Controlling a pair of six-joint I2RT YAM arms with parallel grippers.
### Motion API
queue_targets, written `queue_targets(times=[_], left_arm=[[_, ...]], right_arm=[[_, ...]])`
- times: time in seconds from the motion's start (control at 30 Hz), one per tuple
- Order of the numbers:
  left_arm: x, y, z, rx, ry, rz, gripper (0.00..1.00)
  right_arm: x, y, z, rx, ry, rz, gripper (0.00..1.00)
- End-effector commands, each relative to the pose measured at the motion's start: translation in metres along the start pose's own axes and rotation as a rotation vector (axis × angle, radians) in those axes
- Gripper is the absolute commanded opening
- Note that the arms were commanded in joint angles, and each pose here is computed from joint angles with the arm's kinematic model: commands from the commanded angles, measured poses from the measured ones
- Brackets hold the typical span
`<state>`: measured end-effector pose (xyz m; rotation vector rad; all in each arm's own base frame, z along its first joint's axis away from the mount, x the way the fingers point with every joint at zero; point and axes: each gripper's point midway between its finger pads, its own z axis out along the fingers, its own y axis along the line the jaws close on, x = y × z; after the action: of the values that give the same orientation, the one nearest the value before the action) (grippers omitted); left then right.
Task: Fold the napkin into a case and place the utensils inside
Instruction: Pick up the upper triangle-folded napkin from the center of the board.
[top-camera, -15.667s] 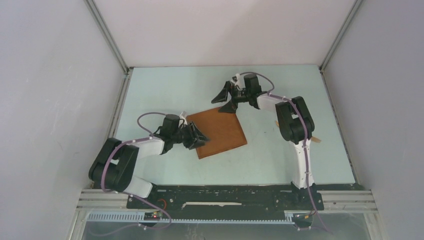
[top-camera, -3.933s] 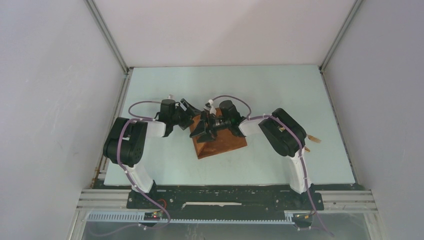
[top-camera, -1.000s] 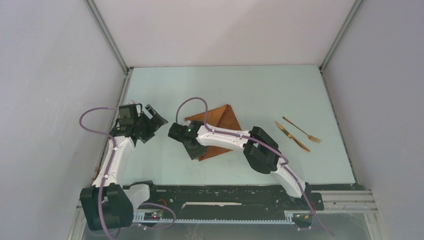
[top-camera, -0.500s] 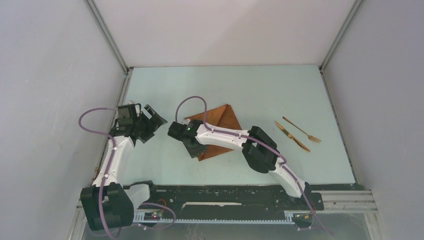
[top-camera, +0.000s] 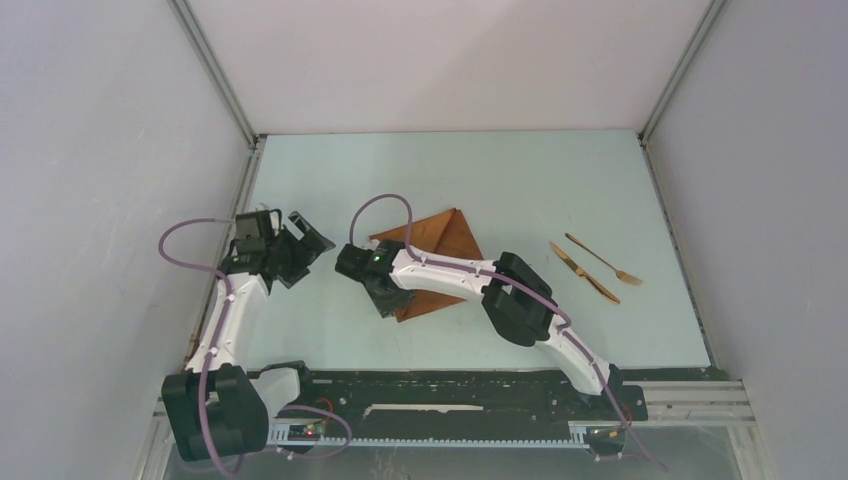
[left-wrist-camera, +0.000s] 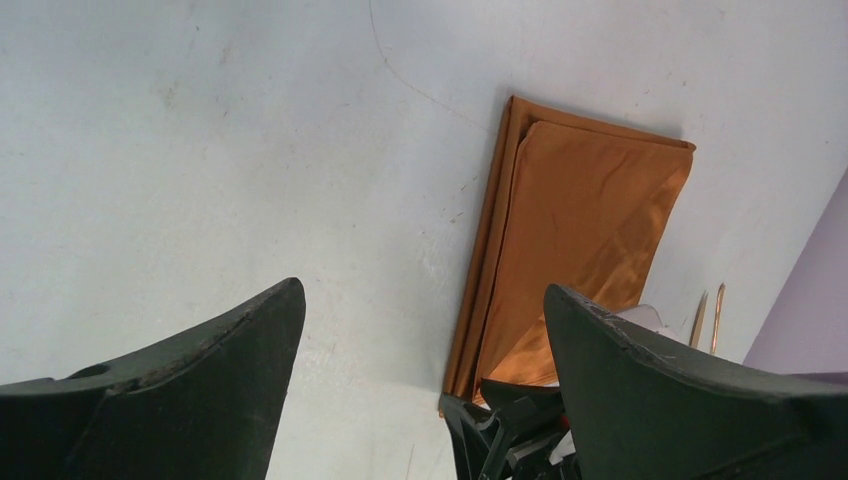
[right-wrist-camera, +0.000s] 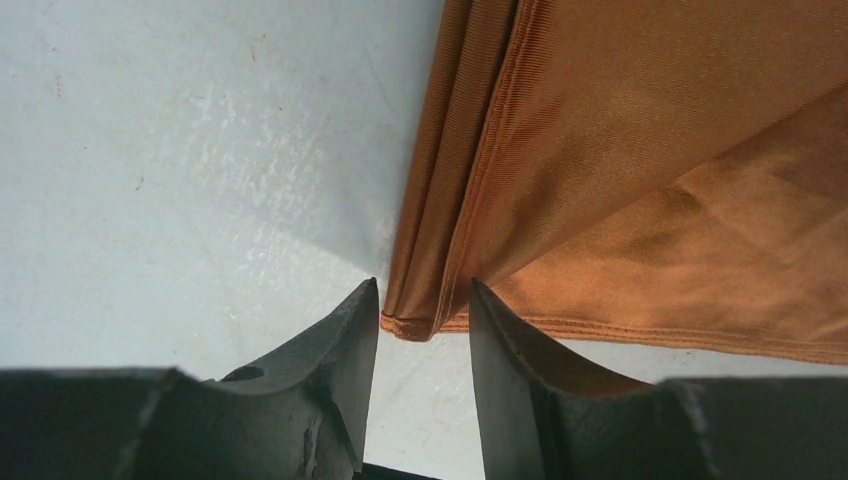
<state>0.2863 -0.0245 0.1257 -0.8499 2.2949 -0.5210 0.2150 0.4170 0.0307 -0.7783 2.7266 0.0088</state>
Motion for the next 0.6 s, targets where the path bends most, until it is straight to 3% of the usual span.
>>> queue_targets(times=[0.0,0.57], left_arm=[[-0.003,0.0,0.001,0.02,-0.011,0.016,0.96],[-0.003,0.003,0.001,0.017,-0.011,0.008,0.97]], right_arm=[[-0.005,0.004,0.006,-0.013,-0.005,-0.012,0.46],[0.034,-0.001,0.053,-0.046,0.125,0.0,0.47]])
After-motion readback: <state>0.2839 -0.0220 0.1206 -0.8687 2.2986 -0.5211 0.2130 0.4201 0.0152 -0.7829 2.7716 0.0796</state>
